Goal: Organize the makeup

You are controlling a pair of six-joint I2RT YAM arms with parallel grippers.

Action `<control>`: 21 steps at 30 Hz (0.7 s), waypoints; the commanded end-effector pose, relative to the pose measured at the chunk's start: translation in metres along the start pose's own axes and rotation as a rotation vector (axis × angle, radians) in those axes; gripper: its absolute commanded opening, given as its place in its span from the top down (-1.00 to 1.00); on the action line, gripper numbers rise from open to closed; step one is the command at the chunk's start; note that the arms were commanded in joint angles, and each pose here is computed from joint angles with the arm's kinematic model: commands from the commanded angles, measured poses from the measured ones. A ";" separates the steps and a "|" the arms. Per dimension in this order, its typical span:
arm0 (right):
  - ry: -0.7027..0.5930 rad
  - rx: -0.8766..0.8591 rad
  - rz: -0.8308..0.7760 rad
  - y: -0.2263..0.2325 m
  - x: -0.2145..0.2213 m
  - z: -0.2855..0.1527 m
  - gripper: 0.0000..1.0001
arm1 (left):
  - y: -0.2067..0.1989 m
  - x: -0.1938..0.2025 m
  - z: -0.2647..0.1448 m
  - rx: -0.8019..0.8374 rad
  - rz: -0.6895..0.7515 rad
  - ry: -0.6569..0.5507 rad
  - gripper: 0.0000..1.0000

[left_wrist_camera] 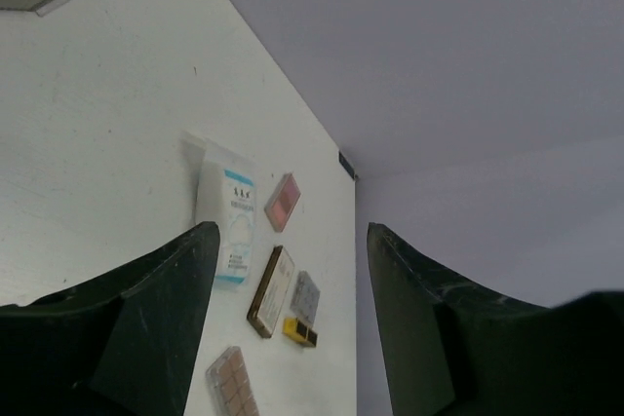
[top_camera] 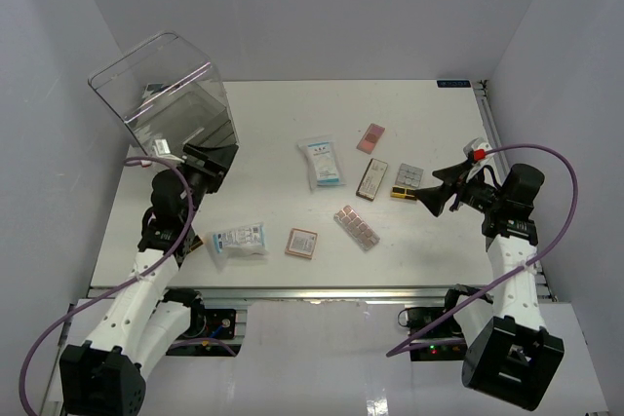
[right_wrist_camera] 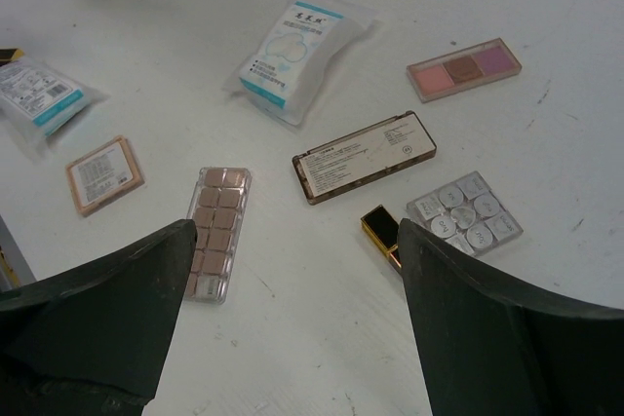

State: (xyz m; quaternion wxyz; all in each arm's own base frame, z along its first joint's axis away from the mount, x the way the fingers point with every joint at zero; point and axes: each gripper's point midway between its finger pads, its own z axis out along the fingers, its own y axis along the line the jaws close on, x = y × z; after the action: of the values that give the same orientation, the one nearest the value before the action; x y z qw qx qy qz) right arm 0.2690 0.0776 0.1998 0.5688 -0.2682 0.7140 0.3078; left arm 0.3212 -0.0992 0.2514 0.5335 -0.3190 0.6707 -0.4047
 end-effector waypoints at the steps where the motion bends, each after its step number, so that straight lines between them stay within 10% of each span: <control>1: -0.054 -0.074 -0.111 0.016 -0.012 -0.001 -0.81 | 0.018 -0.045 -0.001 -0.094 -0.194 -0.269 -0.41; 9: -0.052 -0.082 -0.094 0.017 -0.011 0.000 -0.80 | 0.039 -0.079 0.000 -0.156 -0.162 -0.482 -0.15; 21: -0.051 -0.056 -0.086 0.012 -0.010 0.000 -0.81 | 0.071 -0.071 0.043 -0.192 -0.067 -0.499 0.01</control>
State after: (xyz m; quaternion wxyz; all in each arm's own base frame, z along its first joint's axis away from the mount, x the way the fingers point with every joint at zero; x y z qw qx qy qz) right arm 0.2601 0.0856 0.2082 0.5823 -0.2963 0.6877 0.3168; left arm 0.3676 -0.0167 0.1967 0.6085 -0.4851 0.5757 -0.2510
